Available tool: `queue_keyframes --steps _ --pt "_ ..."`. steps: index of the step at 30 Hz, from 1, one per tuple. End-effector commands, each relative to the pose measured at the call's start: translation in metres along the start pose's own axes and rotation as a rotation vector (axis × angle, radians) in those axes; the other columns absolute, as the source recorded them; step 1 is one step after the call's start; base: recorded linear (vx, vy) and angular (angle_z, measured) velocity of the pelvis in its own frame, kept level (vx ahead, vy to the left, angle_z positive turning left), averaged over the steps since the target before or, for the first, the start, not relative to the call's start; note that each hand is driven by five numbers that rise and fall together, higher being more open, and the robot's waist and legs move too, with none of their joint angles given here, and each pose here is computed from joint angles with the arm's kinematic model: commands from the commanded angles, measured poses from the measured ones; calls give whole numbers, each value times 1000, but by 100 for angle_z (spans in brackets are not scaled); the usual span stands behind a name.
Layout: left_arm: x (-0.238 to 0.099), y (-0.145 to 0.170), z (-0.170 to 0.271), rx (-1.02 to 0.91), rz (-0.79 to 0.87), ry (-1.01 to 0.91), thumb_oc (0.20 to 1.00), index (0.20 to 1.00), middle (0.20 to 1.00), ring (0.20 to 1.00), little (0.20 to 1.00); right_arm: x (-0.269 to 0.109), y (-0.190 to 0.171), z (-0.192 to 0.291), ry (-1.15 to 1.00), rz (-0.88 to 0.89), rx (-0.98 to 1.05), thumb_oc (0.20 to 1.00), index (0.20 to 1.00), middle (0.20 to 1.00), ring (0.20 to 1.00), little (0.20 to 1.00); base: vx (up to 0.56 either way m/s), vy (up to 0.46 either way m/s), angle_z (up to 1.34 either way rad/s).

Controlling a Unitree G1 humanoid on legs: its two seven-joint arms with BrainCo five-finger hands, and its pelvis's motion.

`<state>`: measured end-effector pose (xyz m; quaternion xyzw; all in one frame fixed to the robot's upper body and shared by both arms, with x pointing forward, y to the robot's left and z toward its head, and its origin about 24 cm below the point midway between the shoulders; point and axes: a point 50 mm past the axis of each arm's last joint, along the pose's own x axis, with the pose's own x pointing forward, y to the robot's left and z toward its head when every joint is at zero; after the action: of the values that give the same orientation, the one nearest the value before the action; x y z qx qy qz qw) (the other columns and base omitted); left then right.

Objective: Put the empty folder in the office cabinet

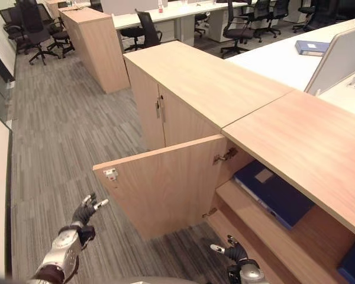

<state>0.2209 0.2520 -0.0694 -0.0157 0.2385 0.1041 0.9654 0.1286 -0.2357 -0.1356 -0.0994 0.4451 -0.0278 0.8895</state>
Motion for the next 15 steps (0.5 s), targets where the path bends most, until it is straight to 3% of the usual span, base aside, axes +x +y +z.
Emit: queue_keyframes --steps 1,11,15 --pt "14 12 44 -10 28 -153 1000 1000 1000 1000 1000 6 1 24 -82 11 -9 1000 1000 1000 1000 1000 21 25 -7" --pt "22 -10 65 57 -94 -204 1000 1000 1000 1000 1000 4 5 12 -30 39 -39 1000 1000 1000 1000 1000 25 20 -10" --pt "22 -32 72 25 -178 -235 1000 1000 1000 1000 1000 5 6 8 -11 37 -27 1000 1000 1000 1000 1000 20 16 -6"
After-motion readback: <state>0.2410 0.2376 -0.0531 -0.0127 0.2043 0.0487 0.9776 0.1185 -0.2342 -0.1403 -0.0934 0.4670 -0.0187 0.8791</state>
